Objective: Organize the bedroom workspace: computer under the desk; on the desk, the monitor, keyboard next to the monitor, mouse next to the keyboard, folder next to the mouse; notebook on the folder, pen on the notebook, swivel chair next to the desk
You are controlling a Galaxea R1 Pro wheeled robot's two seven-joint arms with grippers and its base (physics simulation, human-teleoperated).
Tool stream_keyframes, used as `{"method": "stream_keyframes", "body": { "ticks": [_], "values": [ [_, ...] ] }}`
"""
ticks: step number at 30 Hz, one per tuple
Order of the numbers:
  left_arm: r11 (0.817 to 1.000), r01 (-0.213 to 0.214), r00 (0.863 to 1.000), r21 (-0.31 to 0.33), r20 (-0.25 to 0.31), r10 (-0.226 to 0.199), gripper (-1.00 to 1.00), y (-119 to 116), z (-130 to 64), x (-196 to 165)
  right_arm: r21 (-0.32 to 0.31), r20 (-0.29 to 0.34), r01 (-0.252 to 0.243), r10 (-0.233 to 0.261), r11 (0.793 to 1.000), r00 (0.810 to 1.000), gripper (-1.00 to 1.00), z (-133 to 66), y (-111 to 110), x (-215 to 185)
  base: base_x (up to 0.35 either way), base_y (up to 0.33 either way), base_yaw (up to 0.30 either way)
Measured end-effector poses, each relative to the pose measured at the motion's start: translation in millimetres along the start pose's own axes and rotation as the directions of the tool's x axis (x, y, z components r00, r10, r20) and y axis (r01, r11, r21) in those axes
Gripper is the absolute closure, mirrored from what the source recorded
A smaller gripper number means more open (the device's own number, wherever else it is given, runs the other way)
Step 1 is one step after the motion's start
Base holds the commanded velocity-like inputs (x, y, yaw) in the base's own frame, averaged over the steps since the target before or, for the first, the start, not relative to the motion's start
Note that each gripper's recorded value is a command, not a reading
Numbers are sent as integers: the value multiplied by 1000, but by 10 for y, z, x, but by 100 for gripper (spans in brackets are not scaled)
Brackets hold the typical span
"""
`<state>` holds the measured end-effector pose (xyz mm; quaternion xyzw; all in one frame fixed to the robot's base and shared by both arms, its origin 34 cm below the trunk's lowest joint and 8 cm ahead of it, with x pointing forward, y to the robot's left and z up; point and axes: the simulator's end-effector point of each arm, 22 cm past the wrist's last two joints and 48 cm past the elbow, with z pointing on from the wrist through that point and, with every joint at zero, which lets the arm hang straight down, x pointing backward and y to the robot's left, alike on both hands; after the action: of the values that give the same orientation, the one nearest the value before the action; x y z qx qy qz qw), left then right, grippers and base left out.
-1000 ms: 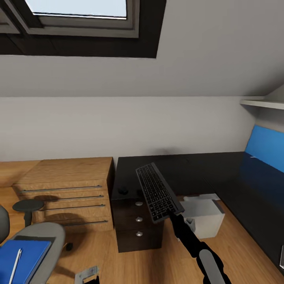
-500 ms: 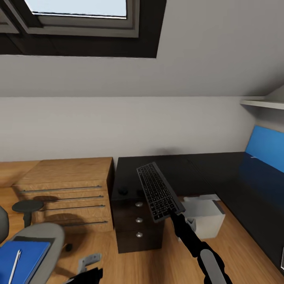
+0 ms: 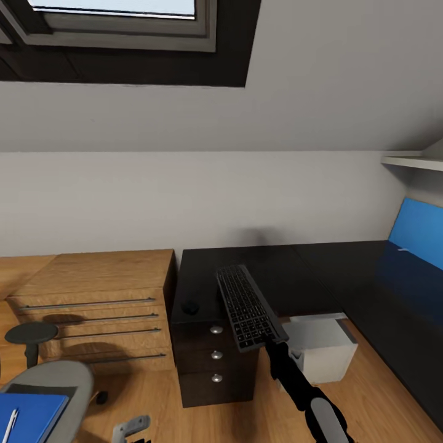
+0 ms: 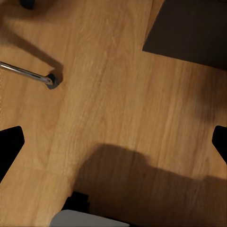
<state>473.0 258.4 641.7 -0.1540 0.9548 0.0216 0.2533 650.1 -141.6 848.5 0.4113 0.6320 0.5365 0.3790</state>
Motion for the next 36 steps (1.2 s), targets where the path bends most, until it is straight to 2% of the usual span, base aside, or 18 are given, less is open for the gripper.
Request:
{"method": "stream_keyframes", "body": {
  "ticks": [5, 18, 35, 36],
  "values": [
    [1000, 0, 1000, -1, -2, 0, -100, 0, 6, 23, 29, -3, -40, 40, 999, 999, 100, -17, -154, 47, 125, 45, 0],
    [1000, 2, 1000, -3, -2, -2, -100, -1, 20, 55, 33, -2, -47, 47, 998, 999, 100, -21, -176, 52, 294, 120, 0],
    [1000, -8, 1000, -5, -2, 8, -100, -12, 51, 129, 43, -3, -48, 48, 998, 999, 100, -19, -201, 53, 22, 2, 0],
    [1000, -8, 1000, -5, -2, 8, -100, -11, 51, 129, 45, -3, -48, 48, 998, 999, -100, -19, -204, 53, 0, 0, 0]
  ]
}}
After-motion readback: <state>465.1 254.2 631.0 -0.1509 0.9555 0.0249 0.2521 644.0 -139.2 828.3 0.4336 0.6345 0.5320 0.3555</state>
